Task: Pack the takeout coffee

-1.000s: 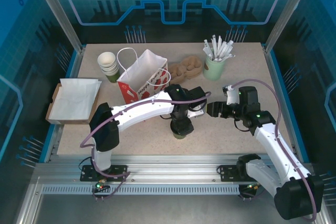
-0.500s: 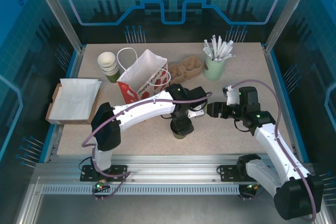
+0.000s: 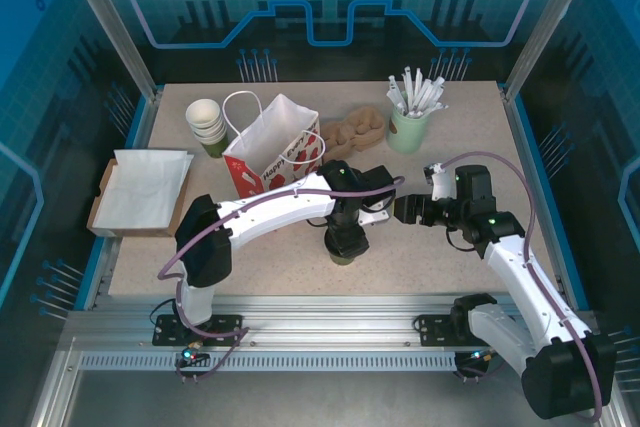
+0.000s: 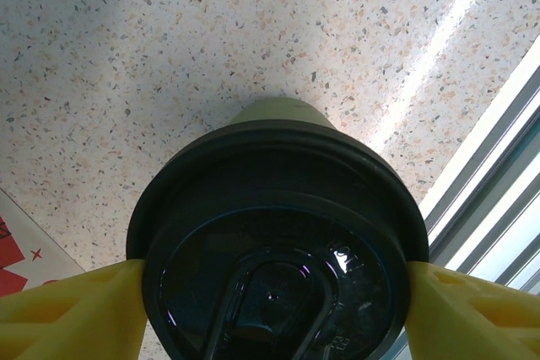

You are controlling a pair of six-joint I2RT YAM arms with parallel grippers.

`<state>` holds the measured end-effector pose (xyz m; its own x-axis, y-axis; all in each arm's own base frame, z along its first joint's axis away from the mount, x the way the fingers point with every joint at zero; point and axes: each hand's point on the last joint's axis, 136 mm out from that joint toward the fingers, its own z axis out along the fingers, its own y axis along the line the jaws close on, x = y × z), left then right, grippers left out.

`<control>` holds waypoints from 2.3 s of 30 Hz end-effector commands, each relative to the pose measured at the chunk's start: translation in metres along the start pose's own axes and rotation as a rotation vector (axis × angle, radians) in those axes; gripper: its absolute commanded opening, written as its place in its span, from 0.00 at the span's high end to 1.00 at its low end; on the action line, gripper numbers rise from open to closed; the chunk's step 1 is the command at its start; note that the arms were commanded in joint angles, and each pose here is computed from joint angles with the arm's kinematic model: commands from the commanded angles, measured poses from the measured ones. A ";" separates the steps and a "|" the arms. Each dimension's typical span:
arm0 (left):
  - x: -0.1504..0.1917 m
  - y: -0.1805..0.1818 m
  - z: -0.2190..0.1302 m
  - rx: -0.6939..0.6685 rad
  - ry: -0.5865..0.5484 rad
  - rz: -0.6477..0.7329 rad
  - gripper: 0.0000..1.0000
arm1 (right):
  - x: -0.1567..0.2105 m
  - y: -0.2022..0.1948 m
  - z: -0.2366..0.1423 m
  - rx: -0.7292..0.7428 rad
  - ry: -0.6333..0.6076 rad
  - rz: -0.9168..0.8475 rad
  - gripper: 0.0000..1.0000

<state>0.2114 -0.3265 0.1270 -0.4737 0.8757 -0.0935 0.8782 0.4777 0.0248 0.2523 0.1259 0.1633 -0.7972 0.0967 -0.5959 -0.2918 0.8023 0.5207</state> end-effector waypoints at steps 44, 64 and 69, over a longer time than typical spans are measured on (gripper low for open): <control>0.013 0.005 0.009 -0.004 0.057 0.002 0.35 | 0.007 -0.001 0.002 -0.019 0.018 0.004 0.27; 0.021 0.016 -0.181 -0.033 -0.433 -0.001 0.52 | -0.059 0.044 -0.006 -0.031 -0.084 -0.108 0.27; 0.024 0.036 -0.258 -0.079 -0.666 -0.047 0.55 | -0.095 0.072 -0.002 -0.045 -0.114 -0.170 0.27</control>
<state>0.2152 -0.2848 0.3480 -0.3830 0.6841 -0.6208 0.8425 0.5343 0.0690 0.2945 0.1651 0.2426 -0.6981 0.0323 -0.7153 -0.4291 0.7809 0.4540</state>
